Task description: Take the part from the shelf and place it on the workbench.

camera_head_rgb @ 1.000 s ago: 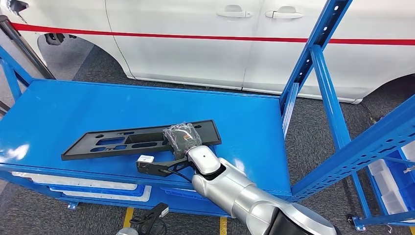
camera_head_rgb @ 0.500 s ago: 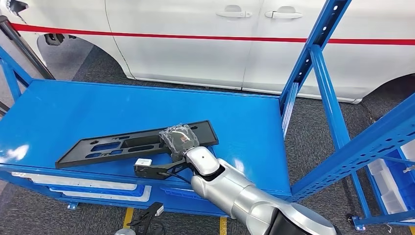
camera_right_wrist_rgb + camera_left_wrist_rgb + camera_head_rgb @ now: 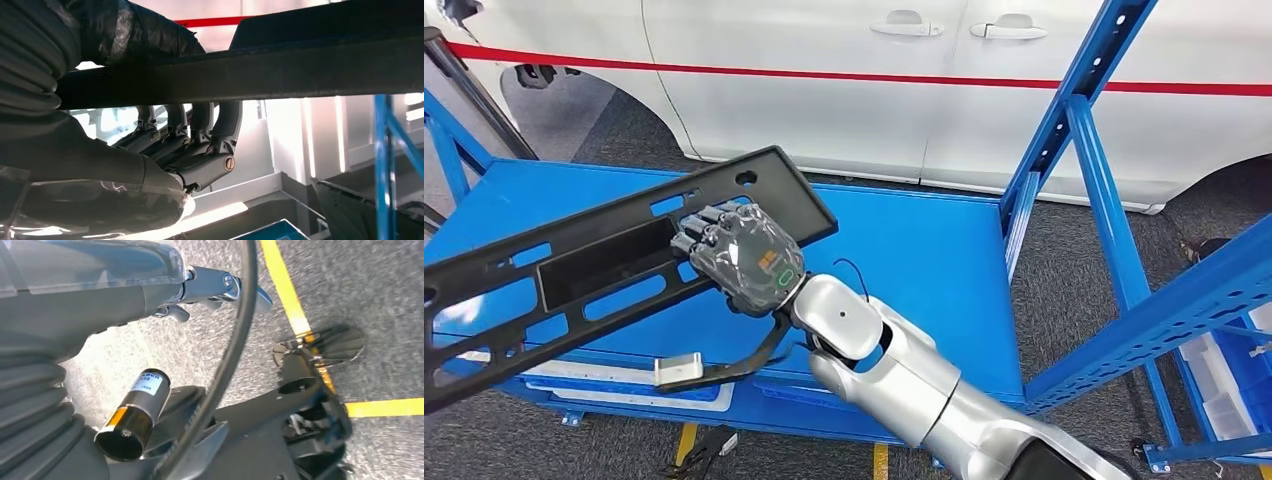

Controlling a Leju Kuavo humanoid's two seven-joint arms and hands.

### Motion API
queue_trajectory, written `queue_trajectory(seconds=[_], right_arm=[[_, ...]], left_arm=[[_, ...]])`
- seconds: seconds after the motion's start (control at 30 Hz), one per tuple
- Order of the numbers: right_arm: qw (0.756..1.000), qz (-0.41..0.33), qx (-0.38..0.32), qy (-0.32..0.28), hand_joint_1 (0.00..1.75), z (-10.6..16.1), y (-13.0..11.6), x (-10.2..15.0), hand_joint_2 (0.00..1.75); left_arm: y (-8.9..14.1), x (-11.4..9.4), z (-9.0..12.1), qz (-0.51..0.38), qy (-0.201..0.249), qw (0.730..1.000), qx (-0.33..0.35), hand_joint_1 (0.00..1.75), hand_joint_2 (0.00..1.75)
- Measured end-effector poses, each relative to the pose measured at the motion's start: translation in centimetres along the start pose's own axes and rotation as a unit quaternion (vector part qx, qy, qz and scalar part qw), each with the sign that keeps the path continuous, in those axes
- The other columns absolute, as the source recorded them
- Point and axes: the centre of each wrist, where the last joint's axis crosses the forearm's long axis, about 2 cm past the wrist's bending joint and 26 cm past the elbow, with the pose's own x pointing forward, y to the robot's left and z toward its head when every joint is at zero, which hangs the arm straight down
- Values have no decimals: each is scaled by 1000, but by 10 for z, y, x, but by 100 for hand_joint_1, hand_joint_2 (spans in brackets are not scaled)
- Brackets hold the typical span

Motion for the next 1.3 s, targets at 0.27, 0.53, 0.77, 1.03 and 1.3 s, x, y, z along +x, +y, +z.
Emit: queue_trajectory(seconds=[0.27, 0.53, 0.77, 1.03, 1.3], right_arm=[[999, -4, -45, -22, 175, 1, -10, 12, 175], [998, -52, -38, -26, 175, 5, -14, 26, 175], [994, -89, -49, -35, 175, 19, -23, 33, 175], [990, -120, -53, -44, 175, 41, -29, 35, 175], [988, -136, -52, -51, 175, 62, -33, 34, 175]], left_arm=[[1, -8, -1, -7, -2, 1000, 6, 0, 175], [2, -12, -2, -13, -14, 1000, 11, 0, 175], [3, -21, -3, -4, -35, 999, 11, 0, 175], [5, -31, -4, 0, -40, 999, 13, 0, 175], [7, -45, -5, 8, -45, 999, 13, 0, 175]])
